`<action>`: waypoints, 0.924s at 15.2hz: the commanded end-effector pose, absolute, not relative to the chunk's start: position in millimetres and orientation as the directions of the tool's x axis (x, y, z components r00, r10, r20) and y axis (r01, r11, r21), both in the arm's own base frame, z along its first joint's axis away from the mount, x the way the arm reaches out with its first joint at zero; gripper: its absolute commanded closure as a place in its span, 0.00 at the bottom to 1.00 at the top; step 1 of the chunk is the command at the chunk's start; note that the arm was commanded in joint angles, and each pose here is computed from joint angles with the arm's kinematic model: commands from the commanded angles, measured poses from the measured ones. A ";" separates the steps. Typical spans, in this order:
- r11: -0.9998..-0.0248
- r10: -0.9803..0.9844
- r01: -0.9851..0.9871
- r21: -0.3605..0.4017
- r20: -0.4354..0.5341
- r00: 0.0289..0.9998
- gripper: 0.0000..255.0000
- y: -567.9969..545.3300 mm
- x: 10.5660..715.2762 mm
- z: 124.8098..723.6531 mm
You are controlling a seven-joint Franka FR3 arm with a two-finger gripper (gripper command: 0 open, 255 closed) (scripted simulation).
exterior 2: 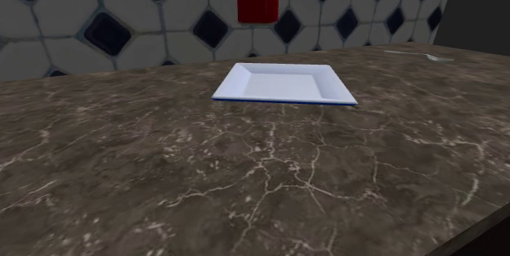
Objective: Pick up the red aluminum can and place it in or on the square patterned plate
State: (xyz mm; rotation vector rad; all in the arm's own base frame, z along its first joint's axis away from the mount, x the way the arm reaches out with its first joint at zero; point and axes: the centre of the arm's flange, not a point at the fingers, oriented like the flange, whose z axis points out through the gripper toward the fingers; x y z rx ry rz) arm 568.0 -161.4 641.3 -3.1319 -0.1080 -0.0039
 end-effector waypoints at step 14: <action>-0.998 0.070 0.070 -0.008 0.002 0.998 1.00 -193.9 530.4 588.6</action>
